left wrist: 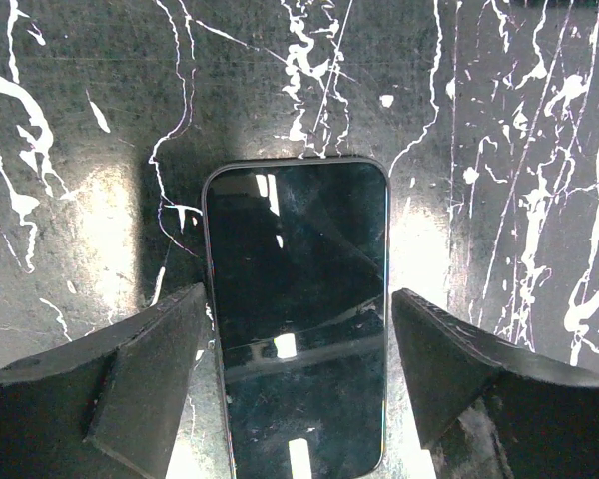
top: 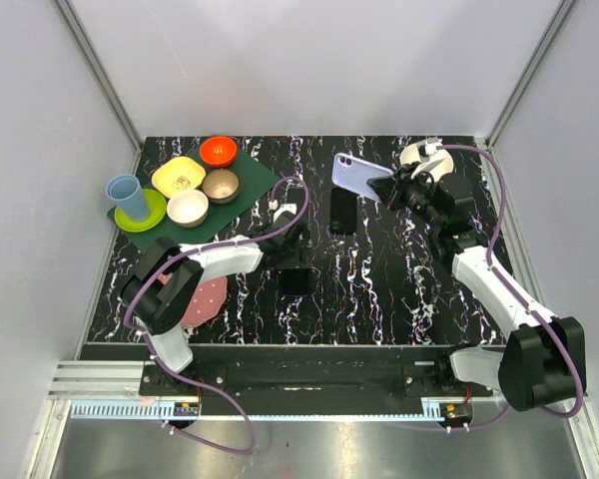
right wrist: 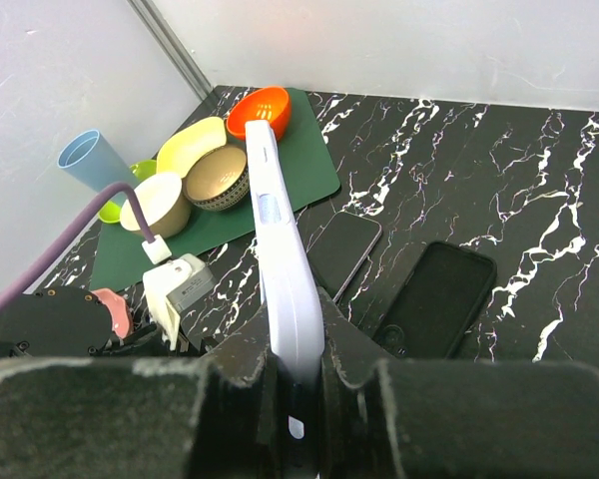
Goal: Take the phone out of the phone case
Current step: Place the phone at the center of the board.
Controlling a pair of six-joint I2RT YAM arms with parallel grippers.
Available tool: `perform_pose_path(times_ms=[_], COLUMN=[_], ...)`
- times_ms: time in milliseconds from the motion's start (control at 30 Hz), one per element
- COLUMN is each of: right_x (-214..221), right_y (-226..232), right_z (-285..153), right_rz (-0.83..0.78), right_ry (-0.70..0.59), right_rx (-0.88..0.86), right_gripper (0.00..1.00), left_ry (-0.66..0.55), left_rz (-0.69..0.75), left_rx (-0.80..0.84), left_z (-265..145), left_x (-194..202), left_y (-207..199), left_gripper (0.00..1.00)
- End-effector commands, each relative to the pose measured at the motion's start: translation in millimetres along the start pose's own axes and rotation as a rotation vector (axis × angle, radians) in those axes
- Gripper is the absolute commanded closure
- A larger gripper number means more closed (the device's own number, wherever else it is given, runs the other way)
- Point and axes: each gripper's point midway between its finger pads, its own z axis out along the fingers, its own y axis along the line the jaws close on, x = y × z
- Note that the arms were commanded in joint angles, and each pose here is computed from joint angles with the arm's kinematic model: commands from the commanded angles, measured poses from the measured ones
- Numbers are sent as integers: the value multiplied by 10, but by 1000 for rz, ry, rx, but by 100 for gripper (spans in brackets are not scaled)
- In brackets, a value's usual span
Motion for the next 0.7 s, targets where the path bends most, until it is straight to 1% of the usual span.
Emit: perform_pose_path(times_ms=[0, 267, 367, 433, 500, 667], right_x=[-324, -338, -337, -332, -338, -342], right_y=[88, 97, 95, 92, 92, 107], right_z=[33, 37, 41, 44, 39, 28], right_rz=[-39, -34, -32, -32, -32, -32], right_ry=[-90, -91, -90, -89, -90, -92], right_rx=[-32, -34, -34, -33, -34, -36], right_gripper=[100, 100, 100, 100, 100, 100], left_ry=[104, 87, 78, 65, 45, 13], left_rz=[-10, 0, 14, 27, 30, 47], left_rx=[15, -14, -22, -39, -44, -70], left_z=[10, 11, 15, 11, -10, -28], left_x=[289, 260, 221, 180, 123, 47], left_y=[15, 72, 74, 97, 99, 143], left_gripper=[18, 17, 13, 5, 1, 1])
